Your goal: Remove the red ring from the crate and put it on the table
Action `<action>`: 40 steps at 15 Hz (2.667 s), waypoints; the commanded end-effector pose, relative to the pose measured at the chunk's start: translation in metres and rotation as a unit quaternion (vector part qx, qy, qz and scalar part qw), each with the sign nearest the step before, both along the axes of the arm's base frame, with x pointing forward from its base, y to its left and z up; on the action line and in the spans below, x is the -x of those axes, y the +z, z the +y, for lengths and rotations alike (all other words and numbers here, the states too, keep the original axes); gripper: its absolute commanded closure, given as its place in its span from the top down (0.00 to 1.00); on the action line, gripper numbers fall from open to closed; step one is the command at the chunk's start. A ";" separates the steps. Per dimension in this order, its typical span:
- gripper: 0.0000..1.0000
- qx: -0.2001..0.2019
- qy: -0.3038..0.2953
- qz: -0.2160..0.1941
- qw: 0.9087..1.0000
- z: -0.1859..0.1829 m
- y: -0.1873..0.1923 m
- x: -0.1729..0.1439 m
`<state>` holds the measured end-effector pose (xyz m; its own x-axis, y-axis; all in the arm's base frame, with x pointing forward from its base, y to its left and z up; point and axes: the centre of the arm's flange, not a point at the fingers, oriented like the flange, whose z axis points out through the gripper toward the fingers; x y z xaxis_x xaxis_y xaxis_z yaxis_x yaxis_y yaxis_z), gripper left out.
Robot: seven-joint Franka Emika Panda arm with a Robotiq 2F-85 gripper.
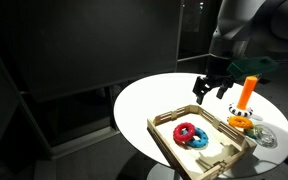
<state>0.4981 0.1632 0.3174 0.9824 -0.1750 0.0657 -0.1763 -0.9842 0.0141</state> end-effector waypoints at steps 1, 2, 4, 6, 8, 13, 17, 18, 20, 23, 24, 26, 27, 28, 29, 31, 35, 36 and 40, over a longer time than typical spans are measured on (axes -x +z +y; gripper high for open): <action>1.00 0.014 -0.016 0.015 1.000 -0.004 -0.006 -0.006; 1.00 0.016 -0.020 0.017 1.000 -0.004 -0.011 -0.007; 1.00 0.019 -0.025 0.022 0.999 -0.002 -0.023 -0.010; 1.00 0.015 -0.027 0.029 0.999 0.001 -0.037 -0.012; 1.00 0.013 -0.027 0.036 0.999 0.008 -0.049 -0.014; 1.00 0.008 -0.031 0.032 0.999 0.026 -0.079 -0.026; 1.00 0.010 -0.040 0.036 0.999 0.035 -0.098 -0.036; 1.00 0.010 -0.042 0.039 0.998 0.037 -0.103 -0.038; 1.00 0.011 -0.045 0.044 0.998 0.040 -0.112 -0.041; 1.00 0.012 -0.047 0.047 0.998 0.044 -0.123 -0.045; 1.00 0.012 -0.047 0.047 0.998 0.046 -0.126 -0.047; 0.82 0.013 -0.047 0.049 0.998 0.047 -0.131 -0.050; 0.73 0.014 -0.047 0.049 0.998 0.048 -0.133 -0.051; 0.66 0.014 -0.047 0.049 0.998 0.048 -0.134 -0.052; 0.56 0.015 -0.048 0.050 0.997 0.048 -0.136 -0.053; 0.40 0.015 -0.050 0.049 0.997 0.048 -0.137 -0.056; 0.10 0.011 -0.057 0.038 0.998 0.041 -0.123 -0.058; 0.09 0.008 -0.061 0.034 0.998 0.037 -0.117 -0.058; 0.10 0.005 -0.079 0.017 0.997 0.014 -0.095 -0.059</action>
